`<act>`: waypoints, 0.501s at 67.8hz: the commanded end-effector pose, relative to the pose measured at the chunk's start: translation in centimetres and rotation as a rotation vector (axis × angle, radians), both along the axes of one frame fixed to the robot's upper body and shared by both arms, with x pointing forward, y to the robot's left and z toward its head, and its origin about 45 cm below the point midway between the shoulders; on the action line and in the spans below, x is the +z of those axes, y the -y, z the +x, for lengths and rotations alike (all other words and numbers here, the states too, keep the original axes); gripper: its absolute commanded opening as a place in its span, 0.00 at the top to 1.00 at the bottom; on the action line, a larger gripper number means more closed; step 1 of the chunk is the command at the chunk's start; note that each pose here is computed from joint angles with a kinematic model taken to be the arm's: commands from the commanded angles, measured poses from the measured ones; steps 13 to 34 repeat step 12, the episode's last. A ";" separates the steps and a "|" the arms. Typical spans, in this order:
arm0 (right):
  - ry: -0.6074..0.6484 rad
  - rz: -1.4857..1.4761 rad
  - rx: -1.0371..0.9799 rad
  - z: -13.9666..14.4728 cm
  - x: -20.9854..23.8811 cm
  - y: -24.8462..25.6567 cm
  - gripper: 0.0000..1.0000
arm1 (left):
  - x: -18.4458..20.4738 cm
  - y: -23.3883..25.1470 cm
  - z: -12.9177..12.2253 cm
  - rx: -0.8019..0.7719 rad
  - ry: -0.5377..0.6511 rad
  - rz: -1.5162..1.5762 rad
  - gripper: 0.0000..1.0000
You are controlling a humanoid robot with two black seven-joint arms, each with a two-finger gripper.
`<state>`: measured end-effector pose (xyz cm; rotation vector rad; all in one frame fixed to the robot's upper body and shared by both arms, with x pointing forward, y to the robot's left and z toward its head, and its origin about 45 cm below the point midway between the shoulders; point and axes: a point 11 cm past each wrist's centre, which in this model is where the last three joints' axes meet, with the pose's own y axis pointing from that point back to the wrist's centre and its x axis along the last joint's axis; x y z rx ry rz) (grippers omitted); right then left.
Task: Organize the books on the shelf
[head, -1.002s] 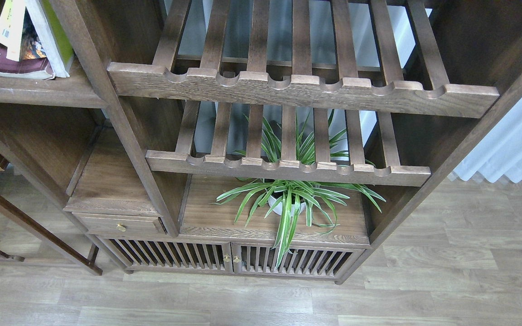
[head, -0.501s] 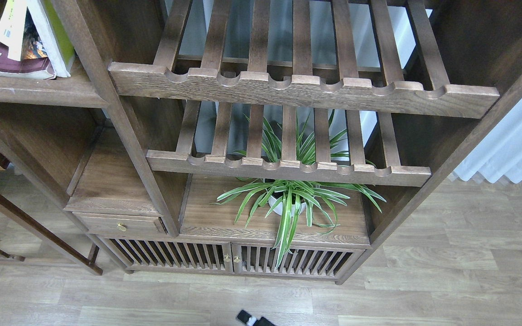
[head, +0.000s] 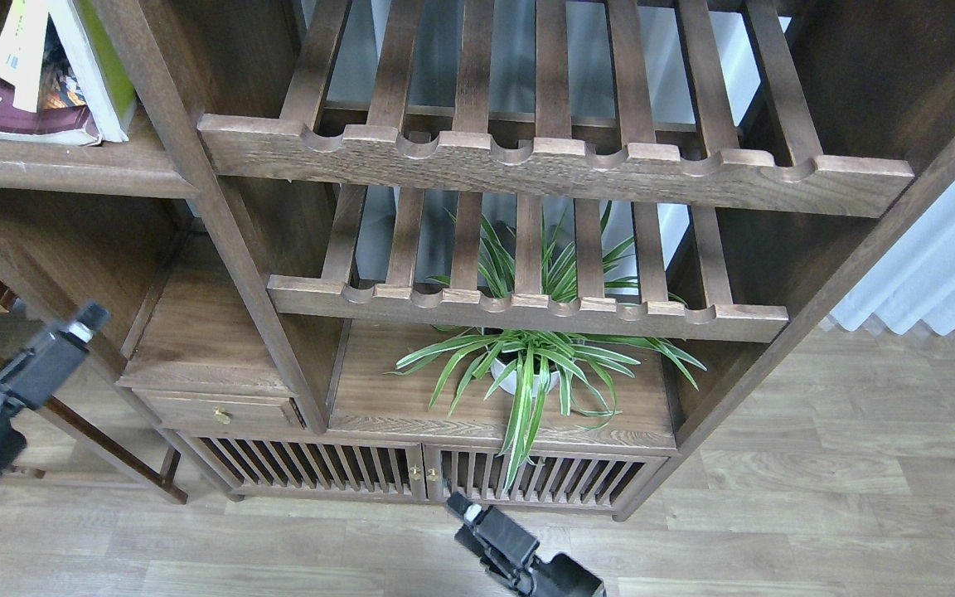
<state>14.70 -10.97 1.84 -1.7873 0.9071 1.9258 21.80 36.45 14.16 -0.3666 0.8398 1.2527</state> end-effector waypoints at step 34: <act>0.021 -0.014 0.005 1.3 0.1 0.2 0.01 | -2.7 3.2 -1.8 0.040 -0.047 -0.128 0.02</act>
